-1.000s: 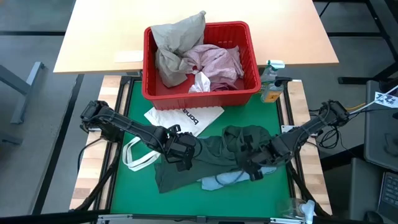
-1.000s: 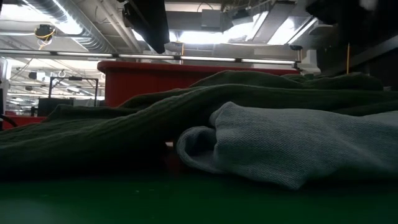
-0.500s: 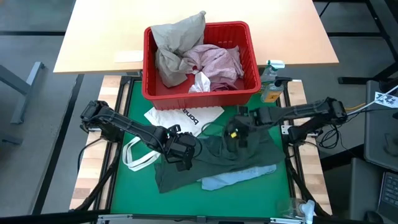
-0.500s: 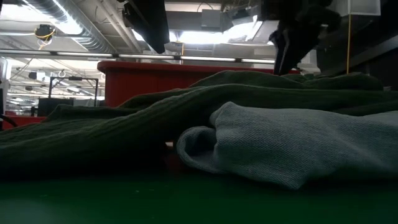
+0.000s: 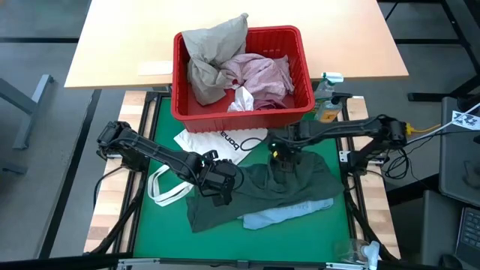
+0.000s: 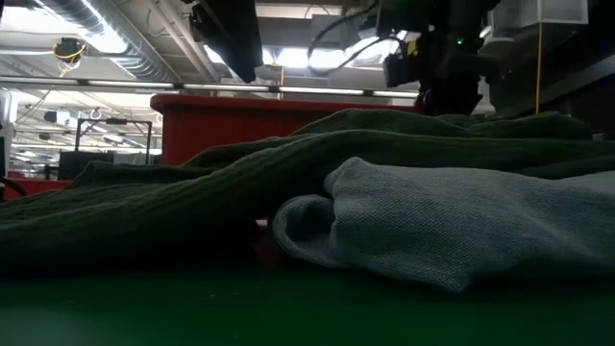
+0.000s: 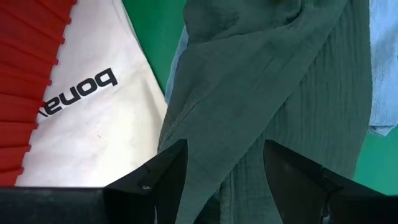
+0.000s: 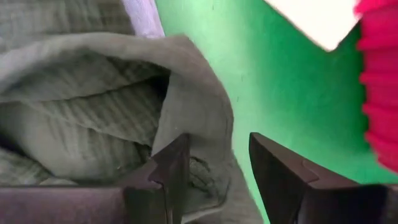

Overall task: Fold laundry
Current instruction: Fold the green shirt

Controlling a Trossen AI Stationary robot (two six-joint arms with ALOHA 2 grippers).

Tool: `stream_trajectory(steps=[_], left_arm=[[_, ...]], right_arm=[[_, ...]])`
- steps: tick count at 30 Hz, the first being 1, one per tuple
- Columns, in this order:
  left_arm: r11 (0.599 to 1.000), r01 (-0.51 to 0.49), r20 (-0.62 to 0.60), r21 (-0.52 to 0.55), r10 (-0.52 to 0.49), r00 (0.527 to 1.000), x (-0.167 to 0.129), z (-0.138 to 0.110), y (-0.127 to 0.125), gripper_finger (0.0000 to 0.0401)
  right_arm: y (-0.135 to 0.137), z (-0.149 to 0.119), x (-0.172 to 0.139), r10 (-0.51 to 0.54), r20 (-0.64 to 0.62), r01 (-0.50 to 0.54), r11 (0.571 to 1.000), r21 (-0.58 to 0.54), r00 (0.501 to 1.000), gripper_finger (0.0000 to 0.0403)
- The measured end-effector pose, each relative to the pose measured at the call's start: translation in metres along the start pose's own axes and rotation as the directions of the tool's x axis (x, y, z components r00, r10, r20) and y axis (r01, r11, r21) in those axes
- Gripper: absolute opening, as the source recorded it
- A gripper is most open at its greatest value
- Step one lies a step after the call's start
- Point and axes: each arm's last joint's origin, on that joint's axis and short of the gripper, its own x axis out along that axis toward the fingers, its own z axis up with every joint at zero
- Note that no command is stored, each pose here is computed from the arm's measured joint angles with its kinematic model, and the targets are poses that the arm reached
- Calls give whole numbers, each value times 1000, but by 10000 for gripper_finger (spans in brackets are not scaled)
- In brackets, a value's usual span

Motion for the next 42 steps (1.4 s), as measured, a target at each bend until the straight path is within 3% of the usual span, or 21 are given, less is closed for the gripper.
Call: stream_trajectory(steps=[8,12,15,18,23,36,42], left_arm=[[1000,0,1,1,0,1000,0,0,0,204],[1000,0,1,1,0,1000,0,0,0,204],[1000,-1,0,2,1,1000,0,0,0,204],[1000,-4,-6,9,4,1000,0,-1,0,204],[996,-8,-14,87,9,1000,-1,-2,0,204],[991,-20,-42,131,26,999,-1,-5,1,204],[990,-36,-84,138,48,995,-1,-9,4,204]], right_arm=[[2,-9,8,60,-147,-55,998,36,987,166],[3,-11,7,76,-177,-63,995,78,981,166],[5,-12,7,141,-185,-126,988,90,973,162],[10,-13,6,171,-191,-158,984,80,967,129],[21,-17,5,164,-227,-159,986,40,960,17],[86,-53,-13,100,-351,-141,986,-94,931,3],[115,-74,-20,17,-375,-58,994,-97,927,2]])
